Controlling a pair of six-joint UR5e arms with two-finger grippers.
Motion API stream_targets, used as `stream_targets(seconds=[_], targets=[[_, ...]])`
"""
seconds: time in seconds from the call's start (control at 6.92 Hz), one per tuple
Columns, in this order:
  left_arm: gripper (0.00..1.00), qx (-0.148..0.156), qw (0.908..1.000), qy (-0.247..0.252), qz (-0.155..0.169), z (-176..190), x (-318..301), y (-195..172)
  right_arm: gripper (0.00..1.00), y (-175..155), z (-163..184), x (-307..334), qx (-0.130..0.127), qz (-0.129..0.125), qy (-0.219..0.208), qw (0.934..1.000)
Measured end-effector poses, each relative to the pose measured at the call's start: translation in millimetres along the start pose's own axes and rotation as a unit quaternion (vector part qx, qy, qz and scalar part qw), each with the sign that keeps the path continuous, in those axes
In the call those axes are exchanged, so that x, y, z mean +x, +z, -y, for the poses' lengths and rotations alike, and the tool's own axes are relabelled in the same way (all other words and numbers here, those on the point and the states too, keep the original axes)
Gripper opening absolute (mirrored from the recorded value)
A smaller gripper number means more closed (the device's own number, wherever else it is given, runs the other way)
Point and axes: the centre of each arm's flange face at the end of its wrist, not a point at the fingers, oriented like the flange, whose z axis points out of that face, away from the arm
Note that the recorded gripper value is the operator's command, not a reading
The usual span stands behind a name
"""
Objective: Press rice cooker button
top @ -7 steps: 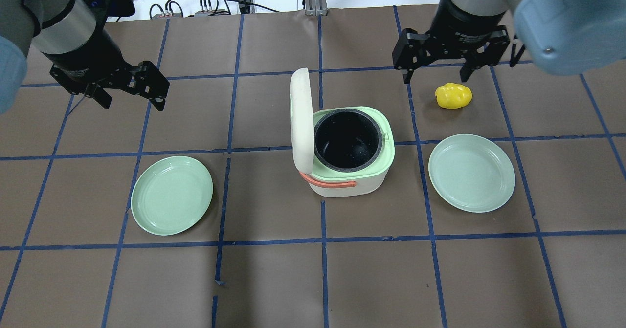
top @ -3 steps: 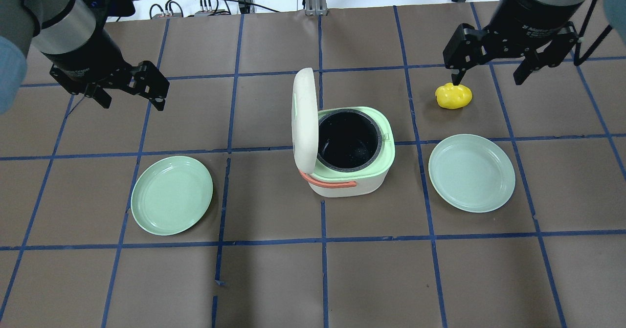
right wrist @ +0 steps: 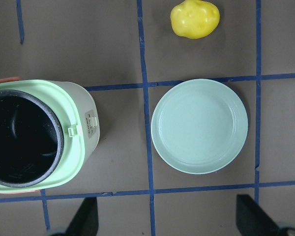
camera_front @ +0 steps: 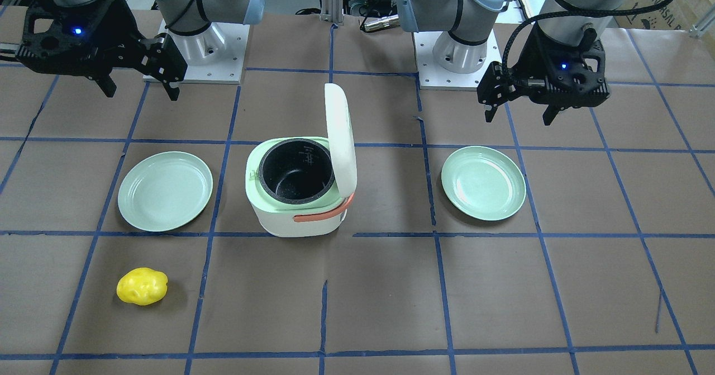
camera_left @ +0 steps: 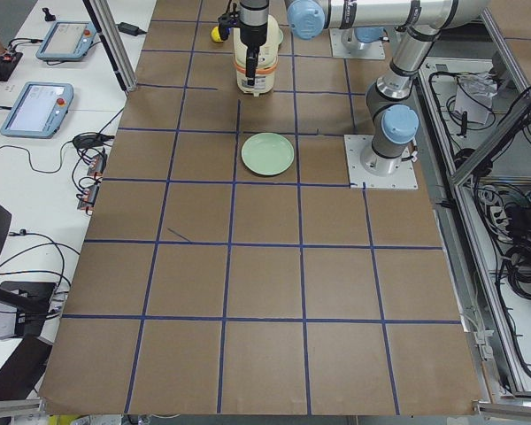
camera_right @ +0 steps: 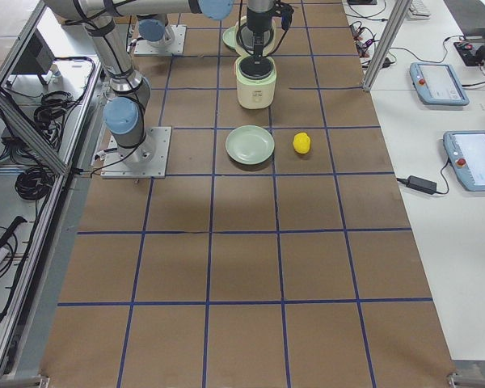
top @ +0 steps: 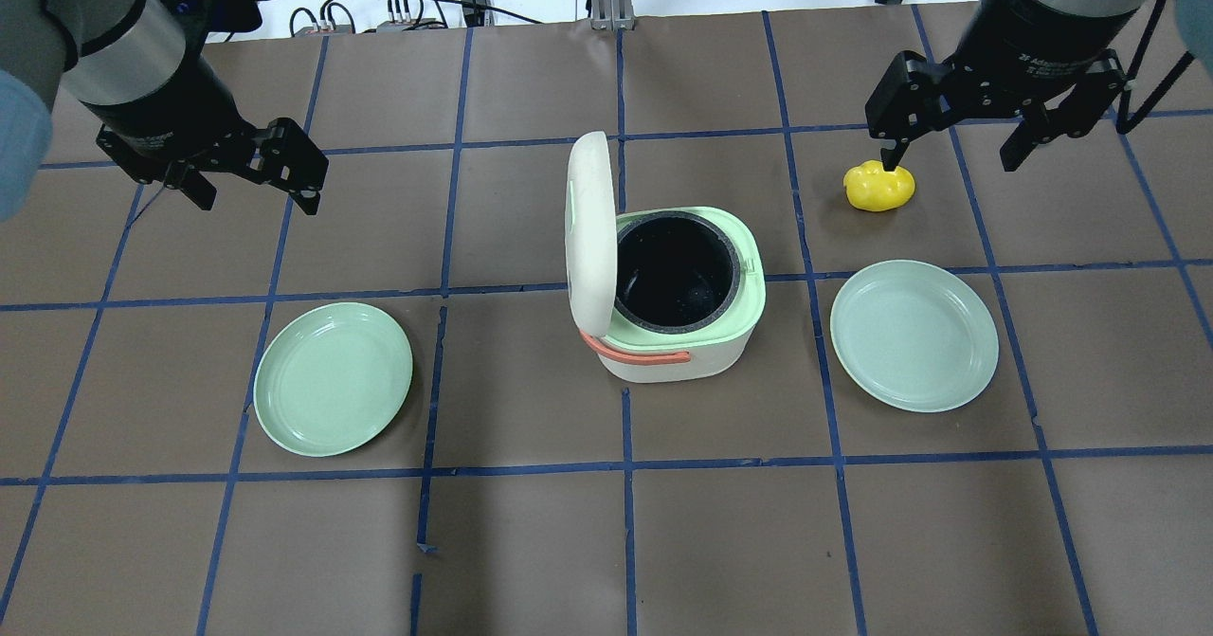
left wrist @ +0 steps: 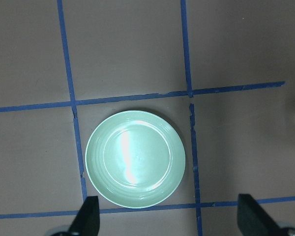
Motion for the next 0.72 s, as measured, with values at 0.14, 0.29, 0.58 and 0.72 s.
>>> stream_targets(seconds=[0.14,0.29,0.58,0.72], targets=[[1.0,0.0,1.0,0.0,0.0,0.0,0.0,0.0,1.0,0.2,1.5,0.0,0.0,0.0,0.0,1.0],[1.0,0.0,1.0,0.0,0.0,0.0,0.0,0.0,1.0,-0.2,2.5,-0.1,0.001,0.0,0.0,1.0],[1.0,0.0,1.0,0.0,0.0,0.0,0.0,0.0,1.0,-0.6,4.2,0.0,0.003,0.0,0.0,1.0],[1.0,0.0,1.0,0.0,0.0,0.0,0.0,0.0,1.0,-0.2,7.1,0.1,0.003,-0.001,0.0,1.0]])
